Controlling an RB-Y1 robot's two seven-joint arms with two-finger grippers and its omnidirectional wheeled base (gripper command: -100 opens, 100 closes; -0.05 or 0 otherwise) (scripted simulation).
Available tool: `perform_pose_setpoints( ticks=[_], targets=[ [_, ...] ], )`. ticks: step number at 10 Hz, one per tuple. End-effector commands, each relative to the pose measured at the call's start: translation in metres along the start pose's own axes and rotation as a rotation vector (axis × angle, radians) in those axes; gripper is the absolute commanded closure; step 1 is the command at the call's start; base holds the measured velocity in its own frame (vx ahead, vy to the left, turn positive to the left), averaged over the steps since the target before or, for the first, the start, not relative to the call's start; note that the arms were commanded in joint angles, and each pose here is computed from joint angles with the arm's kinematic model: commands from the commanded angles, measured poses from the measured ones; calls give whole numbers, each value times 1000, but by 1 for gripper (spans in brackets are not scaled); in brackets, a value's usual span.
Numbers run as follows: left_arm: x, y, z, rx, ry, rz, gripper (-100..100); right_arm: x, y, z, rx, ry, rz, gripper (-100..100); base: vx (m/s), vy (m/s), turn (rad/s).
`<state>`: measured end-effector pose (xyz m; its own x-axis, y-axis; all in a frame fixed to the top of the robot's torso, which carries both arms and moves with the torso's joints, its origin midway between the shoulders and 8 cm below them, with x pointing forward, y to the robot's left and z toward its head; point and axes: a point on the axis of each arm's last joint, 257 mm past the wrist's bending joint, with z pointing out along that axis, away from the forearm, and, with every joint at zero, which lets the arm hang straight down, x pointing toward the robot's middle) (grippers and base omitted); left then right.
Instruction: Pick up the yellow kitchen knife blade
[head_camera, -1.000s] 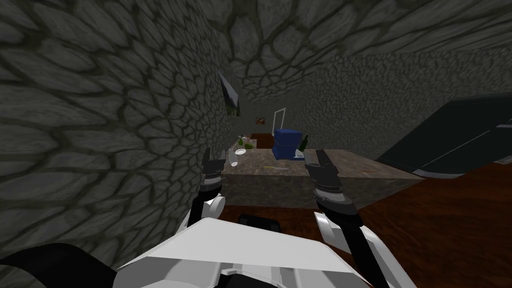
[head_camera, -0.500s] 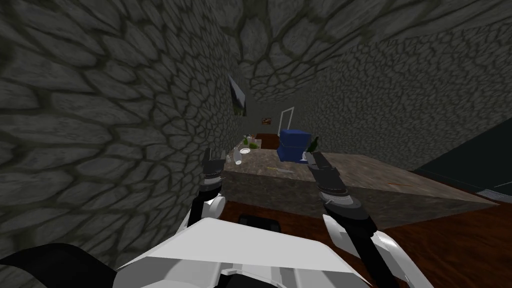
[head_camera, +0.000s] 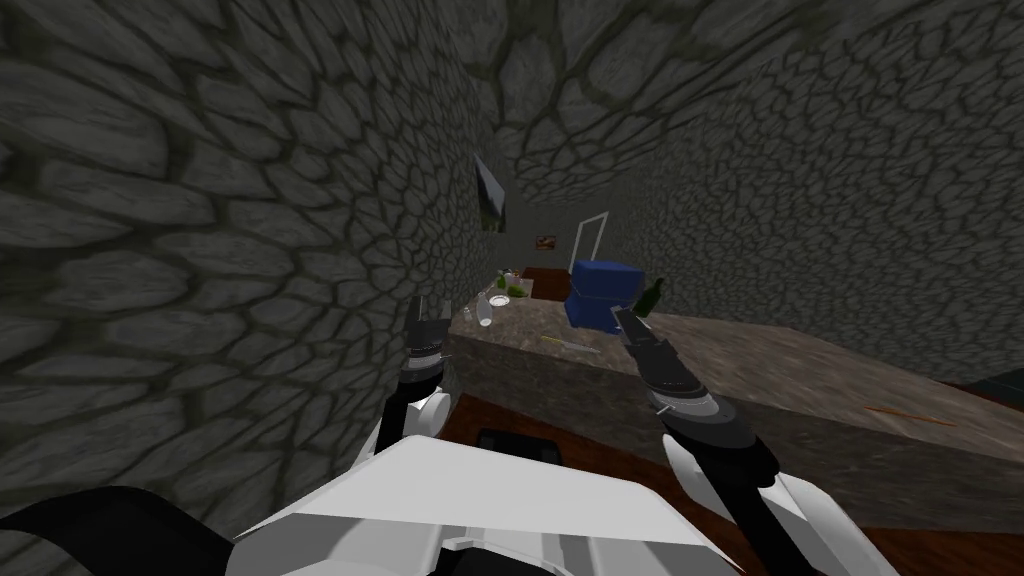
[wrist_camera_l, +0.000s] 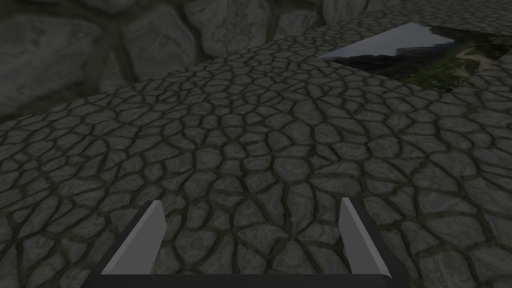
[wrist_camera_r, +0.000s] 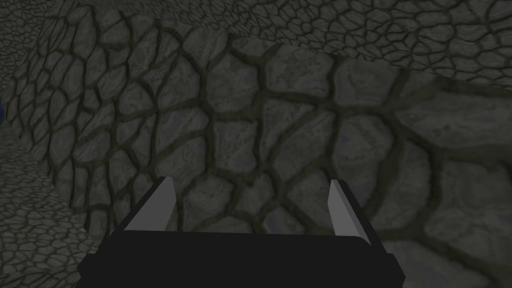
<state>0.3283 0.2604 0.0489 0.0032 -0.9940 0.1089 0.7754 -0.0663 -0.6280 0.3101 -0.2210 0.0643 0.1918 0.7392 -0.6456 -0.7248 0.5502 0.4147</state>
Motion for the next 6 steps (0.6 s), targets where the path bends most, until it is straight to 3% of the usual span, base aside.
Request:
perform_pose_setpoints(
  ticks=[1,2,4,6],
  targets=[
    [0,0,0,0,0,0,0,5,0,-2,-1,38,-47,-100,1,-44,202],
    [0,0,0,0,0,0,0,5,2,-5,-10,74,-87,-100,-12,-49,360],
    [0,0,0,0,0,0,0,13,-2,-6,0,106,-130,-100,-5,-39,64],
    [0,0,0,0,0,0,0,17,-3,-11,1,163,-191,-100,-5,-33,292]
  ],
)
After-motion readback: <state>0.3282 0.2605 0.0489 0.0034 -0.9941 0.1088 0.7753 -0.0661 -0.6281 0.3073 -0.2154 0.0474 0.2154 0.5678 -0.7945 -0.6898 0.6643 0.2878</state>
